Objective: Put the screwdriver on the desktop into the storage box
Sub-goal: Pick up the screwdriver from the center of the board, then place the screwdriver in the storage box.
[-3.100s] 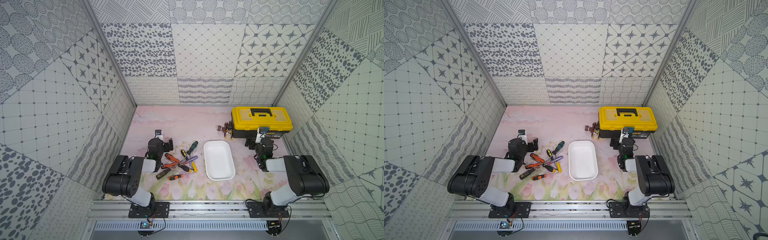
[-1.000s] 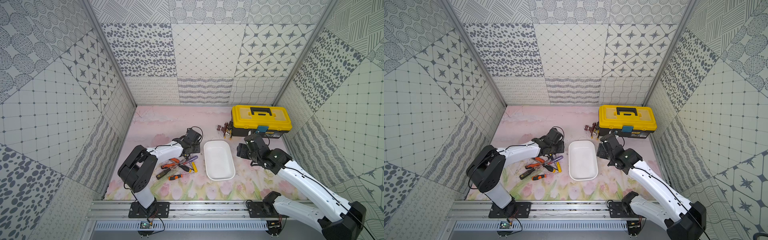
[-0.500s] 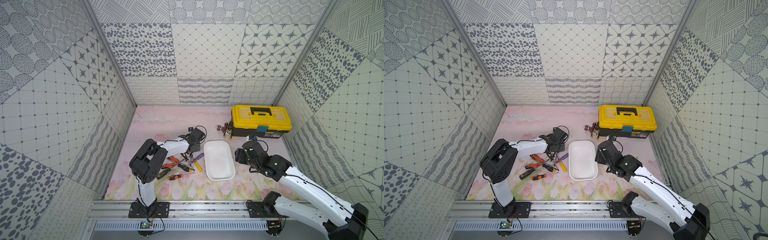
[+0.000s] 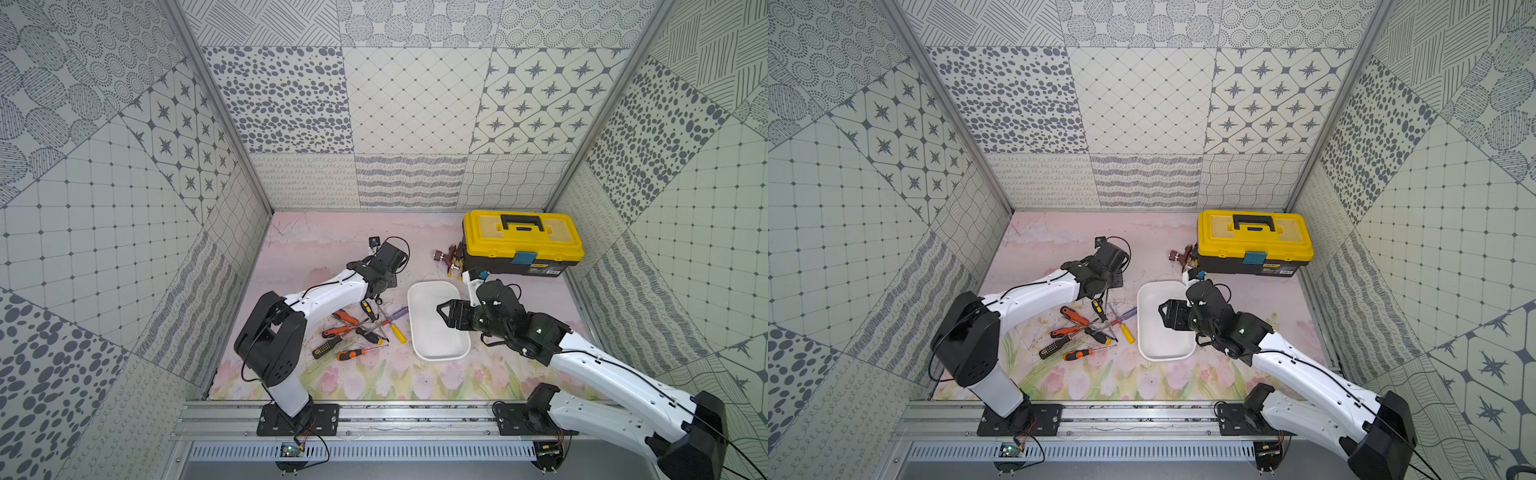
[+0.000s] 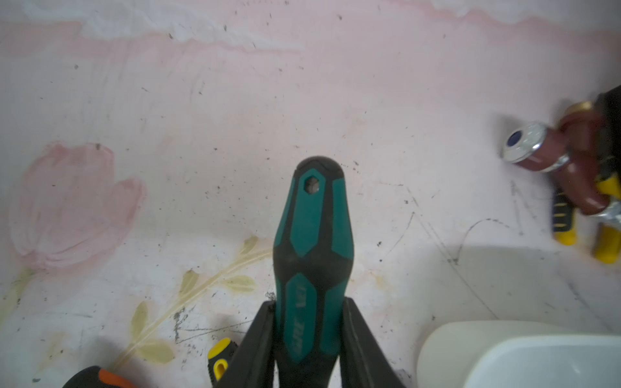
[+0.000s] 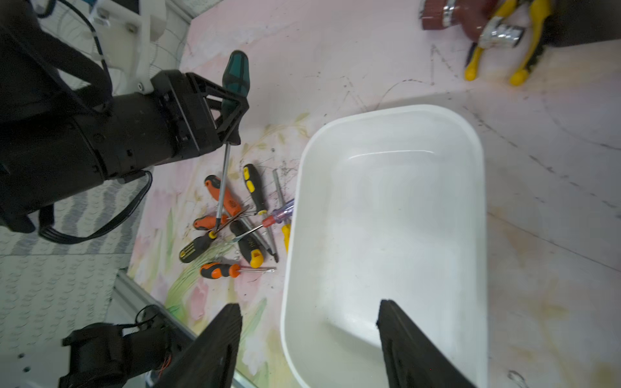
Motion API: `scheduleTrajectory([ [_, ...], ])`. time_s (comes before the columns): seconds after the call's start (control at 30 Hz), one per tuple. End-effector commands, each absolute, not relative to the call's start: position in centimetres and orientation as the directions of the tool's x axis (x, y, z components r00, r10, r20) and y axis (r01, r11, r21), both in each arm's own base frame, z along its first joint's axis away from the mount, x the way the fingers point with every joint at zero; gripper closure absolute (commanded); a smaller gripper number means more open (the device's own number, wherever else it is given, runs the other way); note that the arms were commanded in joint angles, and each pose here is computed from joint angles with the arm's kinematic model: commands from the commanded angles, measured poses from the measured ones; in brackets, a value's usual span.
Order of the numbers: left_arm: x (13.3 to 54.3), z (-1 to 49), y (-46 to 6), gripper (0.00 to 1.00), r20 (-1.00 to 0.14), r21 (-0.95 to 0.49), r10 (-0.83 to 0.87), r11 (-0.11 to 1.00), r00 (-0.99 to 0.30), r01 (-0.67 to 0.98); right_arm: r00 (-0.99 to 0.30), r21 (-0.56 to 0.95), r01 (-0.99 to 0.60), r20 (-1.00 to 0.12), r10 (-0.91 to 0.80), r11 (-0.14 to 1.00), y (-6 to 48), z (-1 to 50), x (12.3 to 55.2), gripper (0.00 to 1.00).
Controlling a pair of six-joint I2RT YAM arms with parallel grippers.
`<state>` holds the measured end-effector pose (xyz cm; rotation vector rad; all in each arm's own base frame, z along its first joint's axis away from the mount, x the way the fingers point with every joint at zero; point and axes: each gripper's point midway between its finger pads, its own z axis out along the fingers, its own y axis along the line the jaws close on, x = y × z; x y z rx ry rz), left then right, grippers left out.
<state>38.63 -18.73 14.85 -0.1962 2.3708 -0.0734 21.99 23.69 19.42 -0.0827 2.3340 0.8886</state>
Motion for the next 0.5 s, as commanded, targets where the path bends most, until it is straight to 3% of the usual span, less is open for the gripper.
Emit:
scheduleTrajectory([
  [0.0, 35.8, 22.0, -19.0, 1.0, -0.702, -0.378, -0.337, 0.923, -0.627, -0.072, -0.767, 0.725, -0.486, -0.622, 0.16, 0.488, 28.0, 25.1, 20.0, 0.27],
  [0.1, 32.7, 26.4, -22.5, 1.0, -0.62, -0.674, -0.463, 0.728, -0.633, 0.127, -0.754, 0.755, -0.552, -0.633, 0.176, 0.354, 29.2, 27.7, 19.0, 0.26],
  [0.2, 29.8, 29.2, -24.8, 1.0, -0.492, -0.85, -0.534, 0.467, -0.687, 0.246, -0.755, 0.765, -0.552, -0.628, 0.19, 0.333, 29.6, 28.4, 19.3, 0.26],
  [0.33, 27.3, 31.7, -26.2, 1.0, -0.351, -0.935, -0.553, 0.171, -0.755, 0.31, -0.778, 0.793, -0.533, -0.596, 0.197, 0.293, 30.4, 28.3, 19.4, 0.26],
  [0.47, 26.5, 32.3, -25.7, 1.0, -0.296, -0.943, -0.585, 0.053, -0.755, 0.328, -0.77, 0.797, -0.549, -0.599, 0.218, 0.251, 30.8, 28.5, 18.9, 0.3],
])
